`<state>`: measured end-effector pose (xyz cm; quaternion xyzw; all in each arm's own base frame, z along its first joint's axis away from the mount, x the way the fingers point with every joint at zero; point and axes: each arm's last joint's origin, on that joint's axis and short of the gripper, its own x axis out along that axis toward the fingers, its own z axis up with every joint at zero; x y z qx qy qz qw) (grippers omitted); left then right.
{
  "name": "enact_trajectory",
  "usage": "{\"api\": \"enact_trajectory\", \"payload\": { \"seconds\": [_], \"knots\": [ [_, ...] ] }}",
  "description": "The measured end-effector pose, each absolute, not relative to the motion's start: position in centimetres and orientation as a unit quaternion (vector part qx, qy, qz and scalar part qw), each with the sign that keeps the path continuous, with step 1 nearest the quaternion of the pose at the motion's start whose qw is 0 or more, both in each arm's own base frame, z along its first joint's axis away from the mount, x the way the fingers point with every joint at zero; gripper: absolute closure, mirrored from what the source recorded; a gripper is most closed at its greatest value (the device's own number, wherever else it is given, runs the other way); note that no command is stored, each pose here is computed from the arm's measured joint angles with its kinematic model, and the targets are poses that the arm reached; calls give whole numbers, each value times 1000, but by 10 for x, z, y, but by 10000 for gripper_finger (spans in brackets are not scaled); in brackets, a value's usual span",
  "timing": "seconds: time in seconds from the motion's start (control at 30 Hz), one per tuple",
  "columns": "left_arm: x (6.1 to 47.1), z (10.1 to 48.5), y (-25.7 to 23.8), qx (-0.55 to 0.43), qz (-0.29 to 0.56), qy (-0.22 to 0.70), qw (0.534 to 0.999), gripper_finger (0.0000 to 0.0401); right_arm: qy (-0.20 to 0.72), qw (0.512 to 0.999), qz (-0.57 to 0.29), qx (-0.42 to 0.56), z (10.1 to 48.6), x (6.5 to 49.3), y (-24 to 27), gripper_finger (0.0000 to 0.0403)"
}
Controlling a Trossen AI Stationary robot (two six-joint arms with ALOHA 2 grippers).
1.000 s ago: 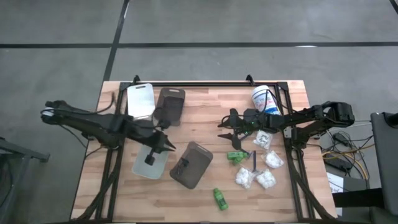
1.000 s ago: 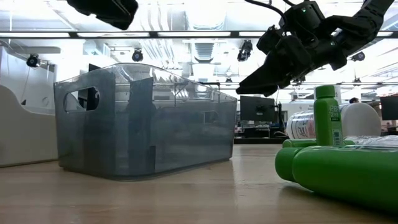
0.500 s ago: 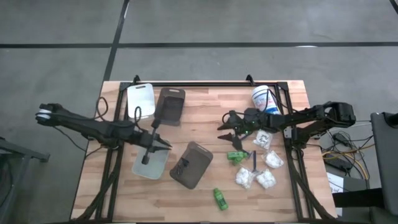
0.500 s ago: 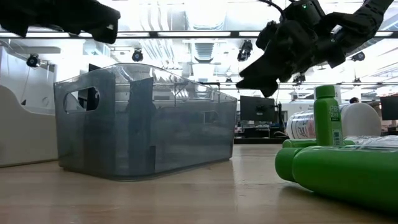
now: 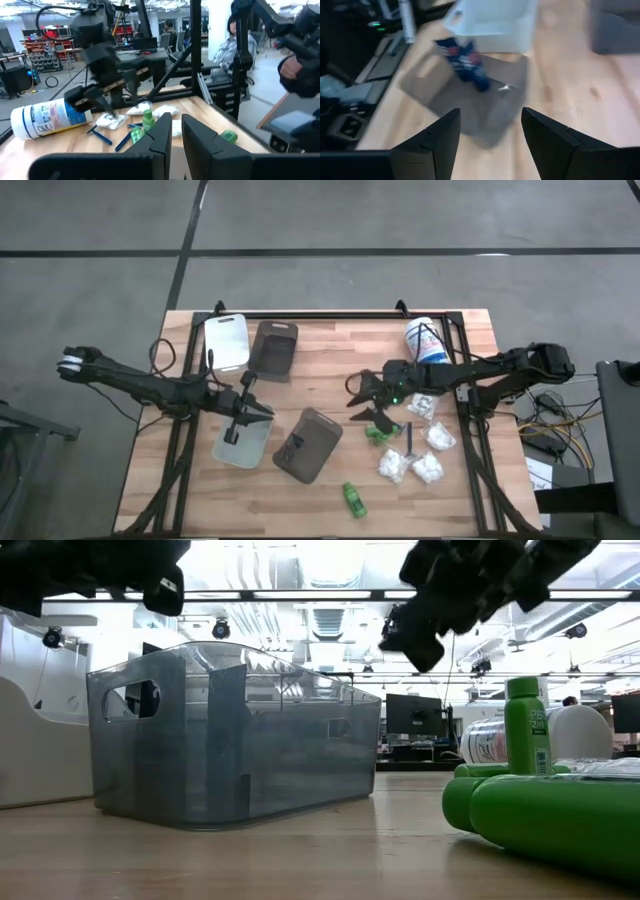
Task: Pick & Place Travel size toiletries
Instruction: Put the middle green shampoo into the top black transparent bin
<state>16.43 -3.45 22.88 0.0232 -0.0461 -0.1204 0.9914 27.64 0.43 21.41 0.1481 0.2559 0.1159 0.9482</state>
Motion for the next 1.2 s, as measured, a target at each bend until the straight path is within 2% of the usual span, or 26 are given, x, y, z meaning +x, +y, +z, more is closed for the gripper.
{"api": "enact_trajectory", "payload": {
  "seconds": [0.17, 0.4, 0.53, 0.63, 0.8, 1.03, 1.2],
  "knots": [
    [164, 230, -35, 9, -133, -52, 990, 353, 258, 942, 165, 135, 221, 277, 33, 213],
    [163, 232, -37, 3, -160, -57, 986, 353, 387, 889, 180, 167, 214, 258, 63, 220],
    [163, 231, -37, 23, -160, -58, 985, 353, 417, 870, 172, 197, 216, 251, 71, 216],
    [163, 231, -37, 43, -159, -60, 985, 353, 416, 873, 161, 197, 219, 249, 71, 218],
    [162, 232, -37, 69, -157, -67, 983, 353, 390, 901, 138, 133, 225, 249, 67, 231],
    [162, 232, -37, 88, -155, -70, 982, 353, 462, 868, 108, 145, 220, 234, 64, 252],
    [162, 231, -37, 109, -150, -72, 980, 353, 462, 875, 89, 113, 218, 235, 62, 267]
  ]
}}
